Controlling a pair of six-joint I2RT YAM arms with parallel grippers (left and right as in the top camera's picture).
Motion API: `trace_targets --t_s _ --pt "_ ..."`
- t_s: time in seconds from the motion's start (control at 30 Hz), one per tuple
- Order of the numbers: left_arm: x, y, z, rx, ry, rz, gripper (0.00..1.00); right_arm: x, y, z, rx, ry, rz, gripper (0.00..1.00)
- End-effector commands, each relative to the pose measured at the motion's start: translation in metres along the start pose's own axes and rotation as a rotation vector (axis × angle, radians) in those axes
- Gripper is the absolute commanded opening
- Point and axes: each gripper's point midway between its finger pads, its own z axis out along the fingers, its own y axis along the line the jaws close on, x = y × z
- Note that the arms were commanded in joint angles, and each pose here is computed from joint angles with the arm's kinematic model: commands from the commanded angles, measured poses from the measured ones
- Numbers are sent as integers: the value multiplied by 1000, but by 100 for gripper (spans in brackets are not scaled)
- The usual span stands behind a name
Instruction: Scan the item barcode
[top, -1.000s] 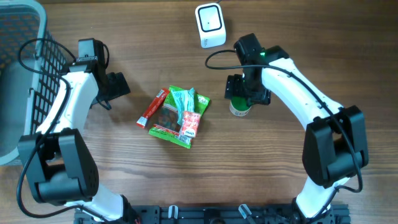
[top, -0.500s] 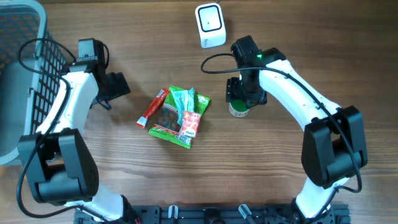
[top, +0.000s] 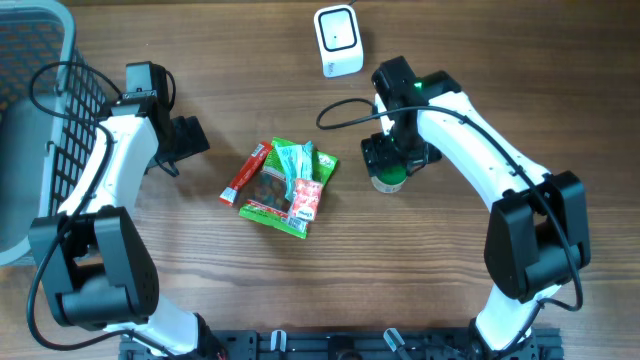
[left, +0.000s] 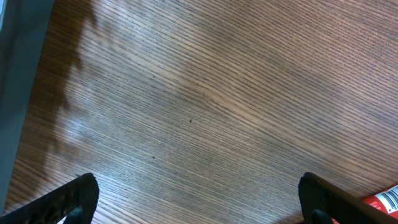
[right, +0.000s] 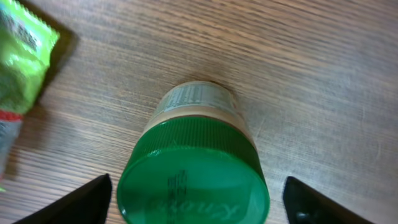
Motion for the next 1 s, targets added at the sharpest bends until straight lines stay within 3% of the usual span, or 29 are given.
trace_targets --t_s 0.0,0.13,0.4,0.67,0.97 --pt "-8 0 -9 14 -29 -1 100 1 0 -1 10 18 149 82" --pt "-8 0 -9 14 -29 -1 100 2 7 -1 -31 29 162 73" --pt "-8 0 -9 14 -29 -1 100 1 7 -1 -34 26 184 72" --pt "-8 0 -9 14 -29 -1 100 -5 10 -1 -46 -3 51 73" --pt "-8 0 -9 14 -29 -1 100 -7 10 -1 -48 -8 23 76"
